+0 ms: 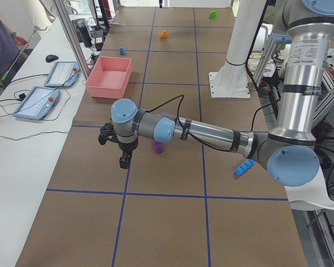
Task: Put all blocks into box
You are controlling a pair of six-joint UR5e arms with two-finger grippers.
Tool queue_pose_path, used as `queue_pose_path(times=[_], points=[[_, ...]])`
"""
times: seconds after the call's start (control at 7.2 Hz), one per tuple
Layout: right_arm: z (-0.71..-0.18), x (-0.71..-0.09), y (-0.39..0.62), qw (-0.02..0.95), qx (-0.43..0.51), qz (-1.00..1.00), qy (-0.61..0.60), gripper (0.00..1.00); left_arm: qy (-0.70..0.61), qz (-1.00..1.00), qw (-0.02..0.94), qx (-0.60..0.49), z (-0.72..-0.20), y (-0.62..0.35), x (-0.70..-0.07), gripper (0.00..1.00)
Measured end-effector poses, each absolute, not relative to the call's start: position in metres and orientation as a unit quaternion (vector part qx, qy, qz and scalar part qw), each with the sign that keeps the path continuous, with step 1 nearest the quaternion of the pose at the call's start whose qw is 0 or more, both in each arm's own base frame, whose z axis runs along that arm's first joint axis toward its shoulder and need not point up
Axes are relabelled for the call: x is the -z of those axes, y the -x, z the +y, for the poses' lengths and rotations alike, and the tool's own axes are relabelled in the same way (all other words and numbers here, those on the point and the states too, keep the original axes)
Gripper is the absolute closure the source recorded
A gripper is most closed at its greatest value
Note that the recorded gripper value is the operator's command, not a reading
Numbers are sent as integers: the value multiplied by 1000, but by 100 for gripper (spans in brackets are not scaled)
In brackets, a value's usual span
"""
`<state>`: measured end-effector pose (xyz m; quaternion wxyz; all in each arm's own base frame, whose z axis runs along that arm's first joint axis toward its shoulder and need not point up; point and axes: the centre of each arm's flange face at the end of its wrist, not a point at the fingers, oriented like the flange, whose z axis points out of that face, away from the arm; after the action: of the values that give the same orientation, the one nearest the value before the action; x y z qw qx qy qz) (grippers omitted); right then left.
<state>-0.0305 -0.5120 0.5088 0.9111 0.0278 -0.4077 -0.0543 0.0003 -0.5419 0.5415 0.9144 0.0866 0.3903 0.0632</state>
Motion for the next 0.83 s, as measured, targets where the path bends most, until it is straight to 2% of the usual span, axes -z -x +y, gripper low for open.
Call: queue_pose_path(times=[0.28,0.83], points=[[-521,-502,93,915,100,-391,-26,0,-72,397,914,-48,-546,-33,-532,0],[-537,-547,179,924,130,-358,-32,0,-85,415,906,-13,-544,-61,-523,0]])
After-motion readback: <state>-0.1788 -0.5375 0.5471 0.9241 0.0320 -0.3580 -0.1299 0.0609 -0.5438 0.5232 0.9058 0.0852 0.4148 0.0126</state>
